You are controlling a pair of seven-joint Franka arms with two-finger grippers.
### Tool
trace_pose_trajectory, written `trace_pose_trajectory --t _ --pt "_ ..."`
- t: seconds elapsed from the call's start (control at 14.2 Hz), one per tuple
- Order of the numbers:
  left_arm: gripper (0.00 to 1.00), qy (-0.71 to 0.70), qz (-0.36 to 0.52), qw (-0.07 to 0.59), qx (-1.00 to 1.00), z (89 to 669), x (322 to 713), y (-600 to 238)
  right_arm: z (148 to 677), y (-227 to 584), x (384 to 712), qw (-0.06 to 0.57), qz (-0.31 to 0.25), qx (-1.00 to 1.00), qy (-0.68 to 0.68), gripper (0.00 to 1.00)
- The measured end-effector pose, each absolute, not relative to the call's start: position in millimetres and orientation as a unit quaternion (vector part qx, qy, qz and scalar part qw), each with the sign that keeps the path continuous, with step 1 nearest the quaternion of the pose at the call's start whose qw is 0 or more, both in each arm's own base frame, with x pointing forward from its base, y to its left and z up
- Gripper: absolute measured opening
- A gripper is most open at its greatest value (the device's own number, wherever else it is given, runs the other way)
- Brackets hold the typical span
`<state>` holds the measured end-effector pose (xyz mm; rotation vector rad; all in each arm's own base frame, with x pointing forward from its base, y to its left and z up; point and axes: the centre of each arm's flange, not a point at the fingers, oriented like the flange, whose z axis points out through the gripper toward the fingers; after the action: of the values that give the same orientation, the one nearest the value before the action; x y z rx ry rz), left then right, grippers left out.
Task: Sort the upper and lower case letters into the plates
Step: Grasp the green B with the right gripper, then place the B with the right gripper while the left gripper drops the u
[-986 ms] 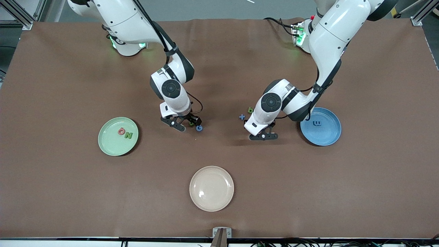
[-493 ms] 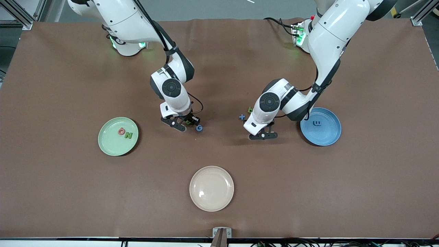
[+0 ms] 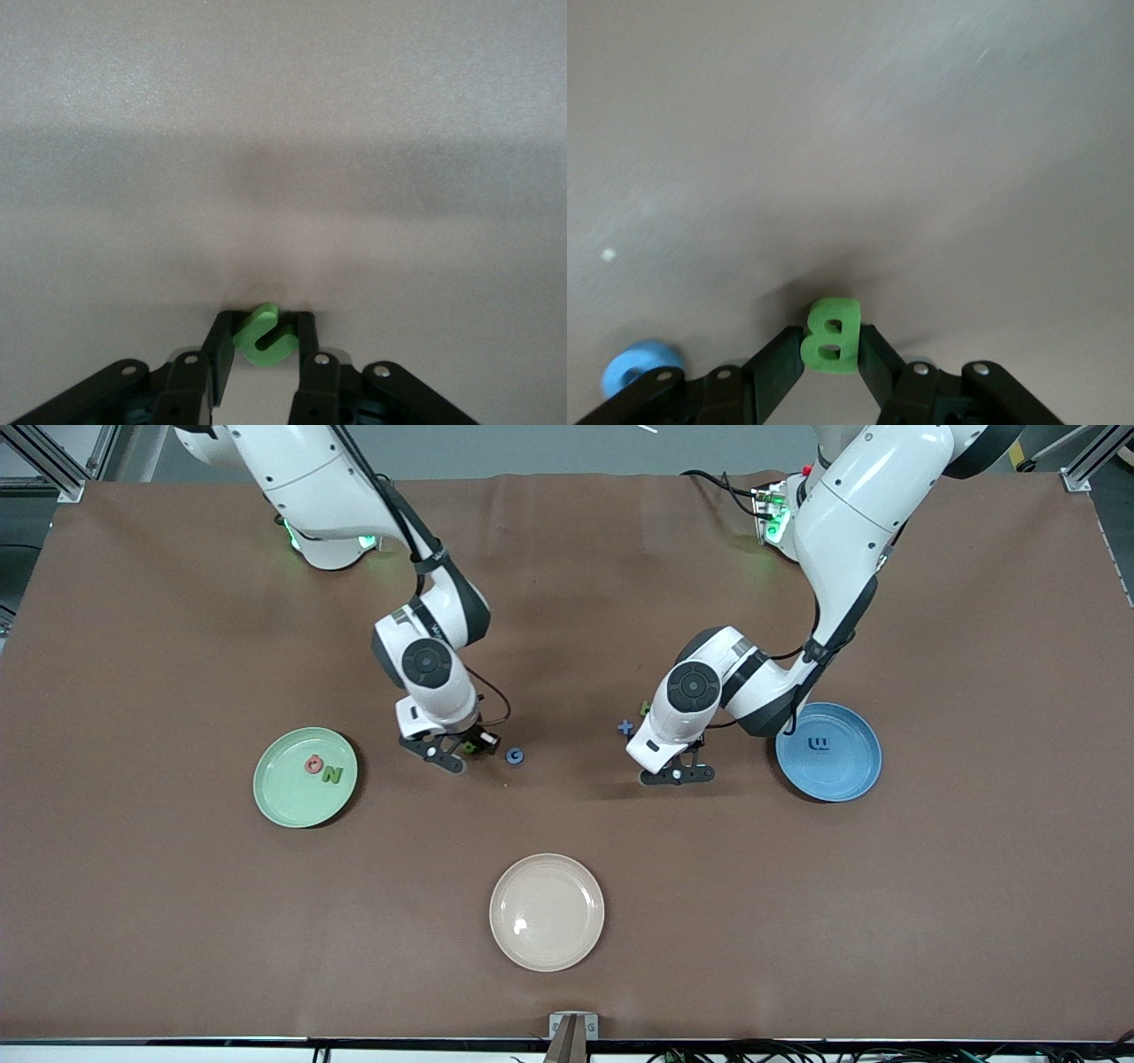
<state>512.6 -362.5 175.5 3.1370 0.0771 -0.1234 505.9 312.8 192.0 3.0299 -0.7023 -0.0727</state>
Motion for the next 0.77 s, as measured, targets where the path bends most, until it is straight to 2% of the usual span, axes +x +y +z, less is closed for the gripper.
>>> trace_pose_trajectory --t 0.42,0.77 --pt "0.33 0.009 -0.036 -0.034 0.999 187 517 -355 270 176 555 0.025 -0.063 0.987 -0.146 0.34" --pt "0.33 -0.030 -0.040 -0.091 0.995 255 535 -313 265 37 566 0.006 -0.078 0.995 -0.068 0.34"
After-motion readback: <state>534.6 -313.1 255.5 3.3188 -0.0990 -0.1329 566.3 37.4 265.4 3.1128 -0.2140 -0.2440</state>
